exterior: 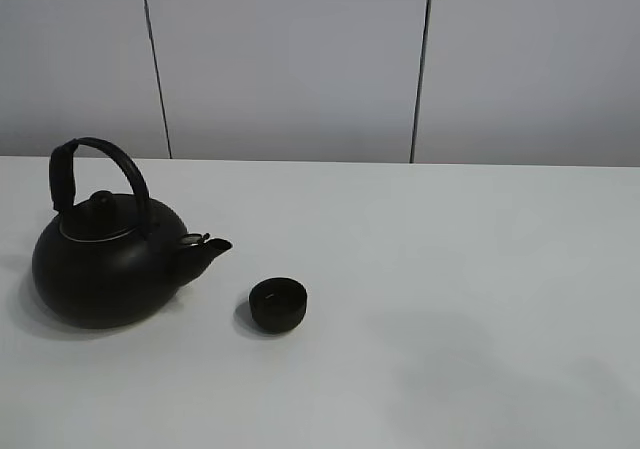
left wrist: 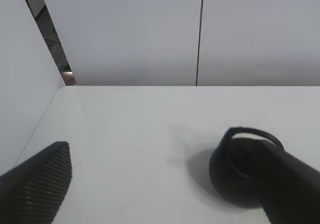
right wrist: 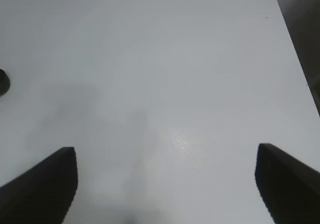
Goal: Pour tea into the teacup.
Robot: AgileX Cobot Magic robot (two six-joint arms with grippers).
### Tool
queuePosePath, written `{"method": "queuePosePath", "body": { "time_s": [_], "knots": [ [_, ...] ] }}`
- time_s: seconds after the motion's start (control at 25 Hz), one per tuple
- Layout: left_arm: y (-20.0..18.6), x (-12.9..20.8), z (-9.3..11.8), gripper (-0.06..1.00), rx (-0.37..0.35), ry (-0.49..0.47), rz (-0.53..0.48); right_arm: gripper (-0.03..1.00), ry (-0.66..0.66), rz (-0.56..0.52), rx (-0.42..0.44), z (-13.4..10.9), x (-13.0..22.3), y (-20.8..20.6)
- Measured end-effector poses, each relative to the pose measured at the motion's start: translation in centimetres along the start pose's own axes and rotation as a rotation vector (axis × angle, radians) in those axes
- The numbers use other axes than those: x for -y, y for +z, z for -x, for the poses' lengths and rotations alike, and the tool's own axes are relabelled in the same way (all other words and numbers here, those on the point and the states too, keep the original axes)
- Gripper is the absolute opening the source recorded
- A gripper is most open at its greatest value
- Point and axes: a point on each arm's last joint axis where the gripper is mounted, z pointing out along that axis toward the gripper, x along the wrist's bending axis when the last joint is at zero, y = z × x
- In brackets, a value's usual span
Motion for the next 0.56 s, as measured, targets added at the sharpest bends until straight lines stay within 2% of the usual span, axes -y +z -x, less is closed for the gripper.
{"method": "queuePosePath", "body": {
  "time_s": [0.12, 0.32, 0.56],
  "knots": [
    [-3.5, 4.3, 0.3, 0.69, 0.014, -0.004, 0.034, 0.66, 0.0, 0.0, 0.0, 0.0, 0.0, 0.0],
    [-5.8, 11.1, 0.8, 0.69, 0.025, -0.036, 0.022, 0.66, 0.0, 0.0, 0.0, 0.0, 0.0, 0.0],
    [-5.1, 13.4, 1.2, 0.69, 0.044, -0.063, -0.092, 0.66, 0.002, -0.005, -0.004, 0.0, 0.0, 0.1]
  ]
}}
